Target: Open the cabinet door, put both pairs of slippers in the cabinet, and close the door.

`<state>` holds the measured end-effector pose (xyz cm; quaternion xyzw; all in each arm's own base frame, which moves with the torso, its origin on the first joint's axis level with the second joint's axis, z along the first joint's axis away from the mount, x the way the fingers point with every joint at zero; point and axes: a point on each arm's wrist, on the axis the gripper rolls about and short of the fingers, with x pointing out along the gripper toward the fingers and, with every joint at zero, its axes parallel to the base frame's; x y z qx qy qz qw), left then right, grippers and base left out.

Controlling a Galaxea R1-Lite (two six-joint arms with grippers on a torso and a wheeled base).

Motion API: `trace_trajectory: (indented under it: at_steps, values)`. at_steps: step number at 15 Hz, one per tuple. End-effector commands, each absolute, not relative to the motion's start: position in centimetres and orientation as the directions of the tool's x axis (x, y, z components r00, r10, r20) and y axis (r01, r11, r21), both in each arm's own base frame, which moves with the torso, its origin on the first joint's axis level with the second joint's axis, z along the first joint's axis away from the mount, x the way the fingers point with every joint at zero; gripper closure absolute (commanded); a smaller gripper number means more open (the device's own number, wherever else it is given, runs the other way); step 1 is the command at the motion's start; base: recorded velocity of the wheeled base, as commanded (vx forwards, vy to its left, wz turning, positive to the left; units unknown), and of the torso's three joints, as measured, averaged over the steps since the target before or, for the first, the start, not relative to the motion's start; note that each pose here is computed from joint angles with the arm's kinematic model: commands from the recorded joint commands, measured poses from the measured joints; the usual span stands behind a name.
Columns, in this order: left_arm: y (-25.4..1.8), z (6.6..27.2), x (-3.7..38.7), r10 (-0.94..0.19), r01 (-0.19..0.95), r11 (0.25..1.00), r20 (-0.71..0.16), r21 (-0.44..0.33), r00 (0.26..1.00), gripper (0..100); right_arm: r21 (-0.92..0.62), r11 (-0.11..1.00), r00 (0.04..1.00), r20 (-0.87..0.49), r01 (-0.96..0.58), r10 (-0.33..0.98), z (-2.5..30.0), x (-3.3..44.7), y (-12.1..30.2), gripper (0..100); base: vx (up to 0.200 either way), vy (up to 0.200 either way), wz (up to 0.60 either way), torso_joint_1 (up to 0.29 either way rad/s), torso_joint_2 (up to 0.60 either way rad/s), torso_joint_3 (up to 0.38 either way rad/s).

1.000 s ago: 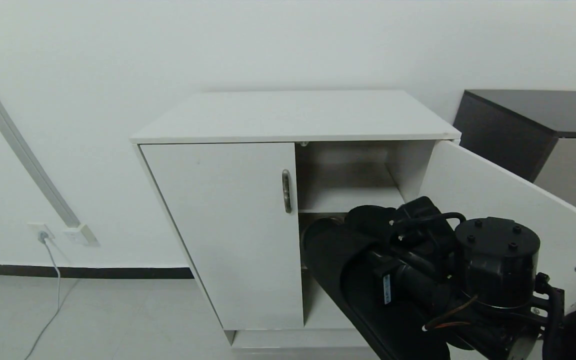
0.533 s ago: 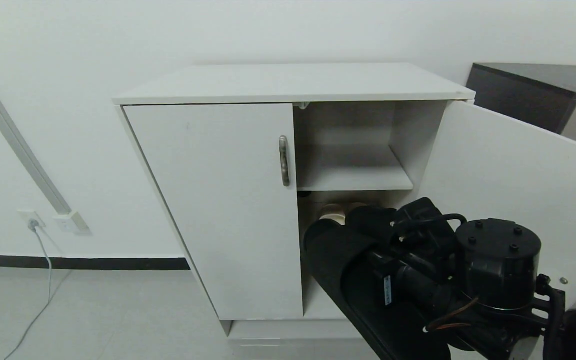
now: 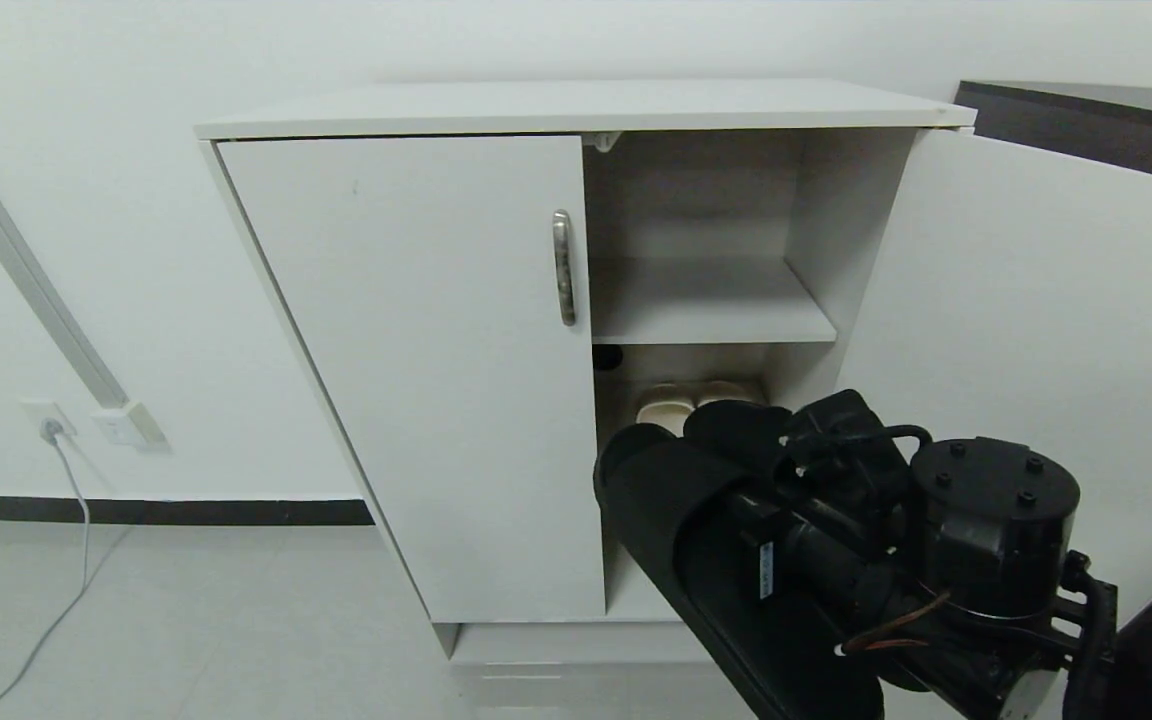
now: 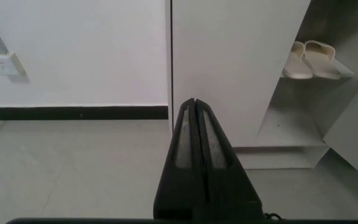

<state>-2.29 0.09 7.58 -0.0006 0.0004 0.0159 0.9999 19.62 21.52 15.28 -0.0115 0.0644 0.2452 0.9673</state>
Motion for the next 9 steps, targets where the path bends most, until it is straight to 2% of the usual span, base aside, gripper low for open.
trace_trajectory:
  at_steps: [1,5,9]
  values:
    - [0.1,7.6,-2.3,0.032,-0.032,0.999,-0.002,-0.001,0.999,100,-0.003,0.884,0.875,-0.143,-0.467,0.462,14.4,20.2,22.1,100,0.000,0.000,0.00,0.000,0.00,0.000]
    - [0.1,7.6,-2.3,0.032,-0.032,0.999,-0.002,0.000,0.999,100,0.000,0.939,0.928,-0.153,-0.344,0.340,15.2,22.2,23.9,100,0.000,0.000,0.00,0.000,0.00,0.000]
    - [0.1,7.6,-2.3,0.032,-0.032,0.999,-0.002,0.000,0.999,100,0.043,0.980,0.956,-0.220,-0.192,0.197,19.5,23.6,26.2,100,0.000,0.000,0.00,0.000,0.00,0.000]
